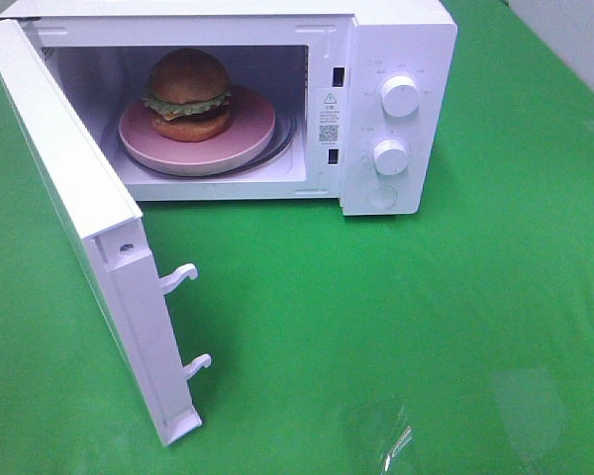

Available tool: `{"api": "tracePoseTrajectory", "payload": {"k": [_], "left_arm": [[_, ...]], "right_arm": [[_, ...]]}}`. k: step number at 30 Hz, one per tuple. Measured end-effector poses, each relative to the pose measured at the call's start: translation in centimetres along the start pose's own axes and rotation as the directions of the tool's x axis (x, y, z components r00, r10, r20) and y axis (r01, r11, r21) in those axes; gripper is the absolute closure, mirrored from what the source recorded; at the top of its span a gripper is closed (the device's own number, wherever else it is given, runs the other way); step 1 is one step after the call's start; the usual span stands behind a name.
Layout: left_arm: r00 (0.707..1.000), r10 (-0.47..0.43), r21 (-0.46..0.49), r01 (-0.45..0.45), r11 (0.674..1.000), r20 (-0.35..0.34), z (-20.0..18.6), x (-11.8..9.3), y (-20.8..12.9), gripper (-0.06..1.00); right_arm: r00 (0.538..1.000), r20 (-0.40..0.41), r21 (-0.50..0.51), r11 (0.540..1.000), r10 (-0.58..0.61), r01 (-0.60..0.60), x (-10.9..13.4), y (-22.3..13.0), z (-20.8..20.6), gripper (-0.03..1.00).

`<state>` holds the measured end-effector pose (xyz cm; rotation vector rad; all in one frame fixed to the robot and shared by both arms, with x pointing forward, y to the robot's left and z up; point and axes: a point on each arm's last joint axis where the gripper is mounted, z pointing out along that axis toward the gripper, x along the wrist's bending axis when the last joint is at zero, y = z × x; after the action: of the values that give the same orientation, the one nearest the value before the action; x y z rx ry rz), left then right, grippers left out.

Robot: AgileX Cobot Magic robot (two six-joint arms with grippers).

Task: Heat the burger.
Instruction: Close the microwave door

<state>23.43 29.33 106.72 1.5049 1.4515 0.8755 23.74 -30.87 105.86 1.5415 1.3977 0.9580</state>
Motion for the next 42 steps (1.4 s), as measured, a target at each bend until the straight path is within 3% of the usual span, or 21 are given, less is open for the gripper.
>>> {"api": "tracePoseTrajectory", "payload": {"k": [4, 6, 9, 10, 11, 12, 13, 14, 15, 16, 17, 24, 30, 42], "left_arm": [[1.0, -0.005, -0.038, 0.005, 0.999, -0.004, 0.6, 0.1, 1.2, 0.05], [1.0, -0.01, -0.054, 0.01, 0.998, -0.008, 1.6, 0.2, 2.2, 0.22], [1.0, -0.012, -0.059, 0.011, 0.998, -0.009, 1.9, 0.2, 2.6, 0.3], [1.0, -0.015, -0.065, 0.014, 0.998, -0.011, 2.5, 0.2, 3.1, 0.43], [1.0, -0.015, -0.065, 0.014, 0.998, -0.011, 2.5, 0.2, 3.1, 0.43], [1.0, -0.017, -0.063, 0.016, 0.998, -0.014, 3.1, 0.3, 3.5, 0.55], [1.0, -0.017, -0.063, 0.016, 0.998, -0.014, 3.1, 0.3, 3.5, 0.55], [1.0, -0.02, -0.056, 0.019, 0.998, -0.017, 3.9, 0.4, 4.0, 0.7], [1.0, -0.02, -0.056, 0.019, 0.998, -0.017, 3.9, 0.4, 4.0, 0.7], [1.0, -0.023, -0.053, 0.022, 0.998, -0.02, 4.7, 0.5, 4.5, 0.85], [0.999, -0.026, -0.061, 0.025, 0.998, -0.023, 5.5, 0.5, 5.0, 0.93], [0.999, -0.03, -0.142, 0.025, 0.99, -0.033, 7.4, 0.8, 5.8, 0.94], [0.998, -0.018, -0.249, 0.002, 0.969, -0.063, 10.7, 1.5, 4.5, 0.94], [0.995, -0.025, -0.282, -0.004, 0.96, -0.097, 14.2, 2.3, 1.3, 0.94]], "right_arm": [[1.0, 0.0, 0.0, 1.0, 0.0, 0.0, 0.0, 0.0, 0.0, 0.21], [1.0, 0.0, 0.0, 1.0, 0.0, 0.0, 0.0, 0.0, 0.0, 0.21], [1.0, 0.0, 0.0, 1.0, 0.0, 0.0, 0.0, 0.0, 0.0, 0.21], [1.0, 0.0, 0.0, 1.0, 0.0, 0.0, 0.0, 0.0, 0.0, 0.21], [1.0, 0.0, 0.0, 1.0, 0.0, 0.0, 0.0, 0.0, 0.0, 0.21], [1.0, 0.0, 0.0, 1.0, 0.0, 0.0, 0.0, 0.0, 0.0, 0.21], [1.0, 0.0, 0.0, 1.0, 0.0, 0.0, 0.0, 0.0, 0.0, 0.21], [1.0, 0.0, 0.0, 1.0, 0.0, 0.0, 0.0, 0.0, 0.0, 0.21], [1.0, 0.0, 0.0, 1.0, 0.0, 0.0, 0.0, 0.0, 0.0, 0.21], [1.0, 0.0, 0.0, 1.0, 0.0, 0.0, 0.0, 0.0, 0.0, 0.21], [1.0, 0.0, 0.0, 1.0, 0.0, 0.0, 0.0, 0.0, 0.0, 0.21], [1.0, 0.0, 0.0, 1.0, 0.0, 0.0, 0.0, 0.0, 0.0, 0.21], [1.0, 0.0, 0.0, 1.0, 0.0, 0.0, 0.0, 0.0, 0.0, 0.21], [1.0, 0.0, 0.0, 1.0, 0.0, 0.0, 0.0, 0.0, 0.0, 0.21]]}}
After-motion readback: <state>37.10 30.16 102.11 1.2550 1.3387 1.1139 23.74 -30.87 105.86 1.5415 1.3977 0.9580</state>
